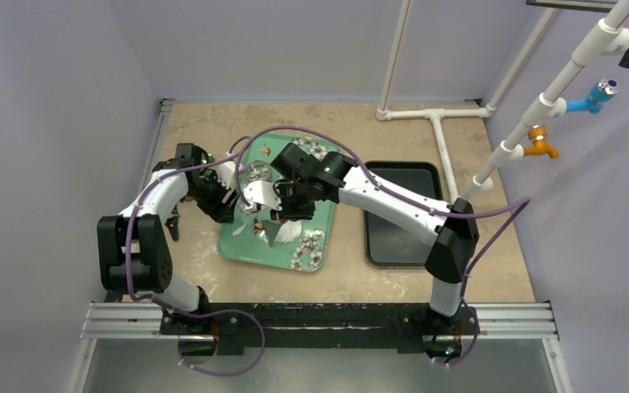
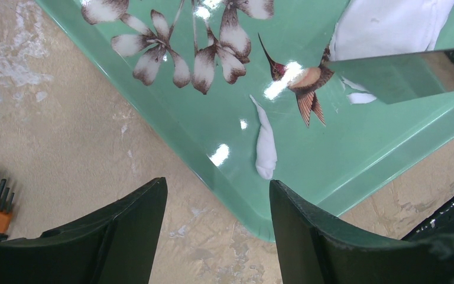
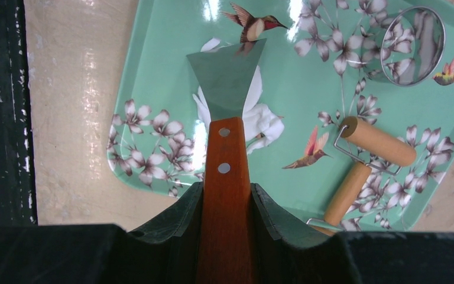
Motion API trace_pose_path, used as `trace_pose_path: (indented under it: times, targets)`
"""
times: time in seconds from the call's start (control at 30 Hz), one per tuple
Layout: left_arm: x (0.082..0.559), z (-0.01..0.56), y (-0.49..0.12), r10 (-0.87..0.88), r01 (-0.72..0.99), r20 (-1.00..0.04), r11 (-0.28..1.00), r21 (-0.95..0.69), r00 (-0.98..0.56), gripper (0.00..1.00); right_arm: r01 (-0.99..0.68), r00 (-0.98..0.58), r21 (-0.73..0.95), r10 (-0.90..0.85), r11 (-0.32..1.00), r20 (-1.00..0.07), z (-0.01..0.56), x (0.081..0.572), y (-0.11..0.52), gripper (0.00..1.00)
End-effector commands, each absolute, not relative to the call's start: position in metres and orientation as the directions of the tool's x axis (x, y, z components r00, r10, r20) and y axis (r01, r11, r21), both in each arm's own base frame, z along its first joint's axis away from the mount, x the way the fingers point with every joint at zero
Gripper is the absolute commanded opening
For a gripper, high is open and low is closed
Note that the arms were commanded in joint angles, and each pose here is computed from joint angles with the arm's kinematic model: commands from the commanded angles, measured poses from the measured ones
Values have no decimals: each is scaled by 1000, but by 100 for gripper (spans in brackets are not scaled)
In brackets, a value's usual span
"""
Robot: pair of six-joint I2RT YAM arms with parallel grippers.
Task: Roll out the dumpling wrappers from the dough
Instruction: Remove the dumpling wrapper from the work surface.
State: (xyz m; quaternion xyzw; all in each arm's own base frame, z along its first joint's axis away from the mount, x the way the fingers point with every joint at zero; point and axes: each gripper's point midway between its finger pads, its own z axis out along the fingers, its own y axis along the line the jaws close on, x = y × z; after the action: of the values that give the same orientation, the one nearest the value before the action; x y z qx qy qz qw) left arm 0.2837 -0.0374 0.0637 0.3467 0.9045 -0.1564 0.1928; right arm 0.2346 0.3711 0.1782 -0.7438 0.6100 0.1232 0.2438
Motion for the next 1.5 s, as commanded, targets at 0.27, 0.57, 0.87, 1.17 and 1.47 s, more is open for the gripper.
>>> trace_pose_path:
  times: [0.27,0.57,0.87,1.17,1.47]
  targets:
    - [283,67,-41,569,706,-485,691,-157,-664,64,-948,242,-304,-833,-94,-498,204,247,366,0]
    - [282,67,-41,569,706,-484,690,-158,-665,64,-953,259,-273,-811,-128,-525,197,243,379,0]
    - [283,66,-41,571,708,-482,688,-159,-664,64,-955,256,-264,-814,-132,-522,186,245,383,0]
    - [282,66,-41,571,707,-483,689,-160,-664,64,-954,250,-279,-813,-112,-526,182,249,384,0]
    - [282,66,-41,570,707,-483,689,-159,-664,64,-952,246,-286,-823,-106,-512,194,242,368,0]
